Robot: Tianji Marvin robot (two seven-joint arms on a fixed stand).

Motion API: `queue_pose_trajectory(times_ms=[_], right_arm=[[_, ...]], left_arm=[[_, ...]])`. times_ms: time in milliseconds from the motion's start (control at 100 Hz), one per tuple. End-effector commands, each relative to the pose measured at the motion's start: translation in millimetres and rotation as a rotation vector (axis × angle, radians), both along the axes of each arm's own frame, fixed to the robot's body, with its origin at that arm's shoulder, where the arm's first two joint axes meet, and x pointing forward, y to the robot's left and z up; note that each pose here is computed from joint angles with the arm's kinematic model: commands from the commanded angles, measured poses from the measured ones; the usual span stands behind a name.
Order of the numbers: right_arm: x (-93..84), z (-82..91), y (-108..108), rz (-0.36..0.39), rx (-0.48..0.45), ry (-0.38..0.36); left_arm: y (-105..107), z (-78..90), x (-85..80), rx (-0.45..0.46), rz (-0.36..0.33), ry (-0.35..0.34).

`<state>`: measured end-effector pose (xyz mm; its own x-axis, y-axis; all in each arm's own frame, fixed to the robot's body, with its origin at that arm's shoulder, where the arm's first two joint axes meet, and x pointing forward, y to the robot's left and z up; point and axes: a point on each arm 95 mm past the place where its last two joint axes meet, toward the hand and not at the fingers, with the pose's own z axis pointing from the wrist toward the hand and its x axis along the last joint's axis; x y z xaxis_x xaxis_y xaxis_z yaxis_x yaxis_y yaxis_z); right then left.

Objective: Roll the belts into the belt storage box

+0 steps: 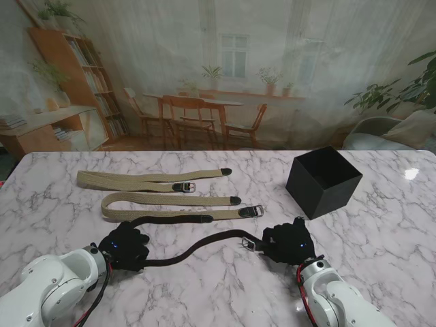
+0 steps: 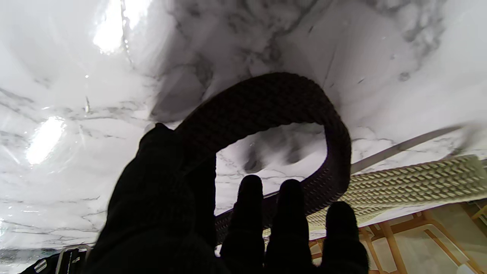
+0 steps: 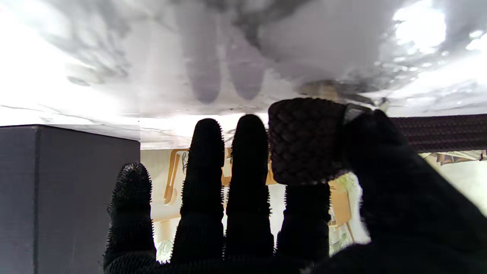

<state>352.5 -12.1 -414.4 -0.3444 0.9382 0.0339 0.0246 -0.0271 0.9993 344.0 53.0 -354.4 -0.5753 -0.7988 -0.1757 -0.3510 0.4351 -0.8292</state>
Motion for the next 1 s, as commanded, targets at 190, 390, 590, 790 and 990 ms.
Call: queue_pose_trajectory(times_ms=[190,390,590,790,990], right_arm=[[-6.0,-0.4,-5,-0.012,-0.005,-0.019],[-5.3,-2.7,-4,0.009,0.007,-0.018],[-5.0,-5.9,-3,0.045,0.008,-0.011],[-4.8,-6.3,-4,0.110,0.019,0.024],[-5.1,-5.6,-4,0.146,0.002,0.040]], left_arm=[[8,-0.7,-2.2,0.019,0.021,-0.006],[6,4.9,-1.5,0.005,0.008,-0.029],[5,6.3,-1.6,0.005,0.005,-0.032],[6,7.5,-3.0,0.006,0.008,-0.033],[5,7.9,-3.5,0.001,0.011,-0.035]])
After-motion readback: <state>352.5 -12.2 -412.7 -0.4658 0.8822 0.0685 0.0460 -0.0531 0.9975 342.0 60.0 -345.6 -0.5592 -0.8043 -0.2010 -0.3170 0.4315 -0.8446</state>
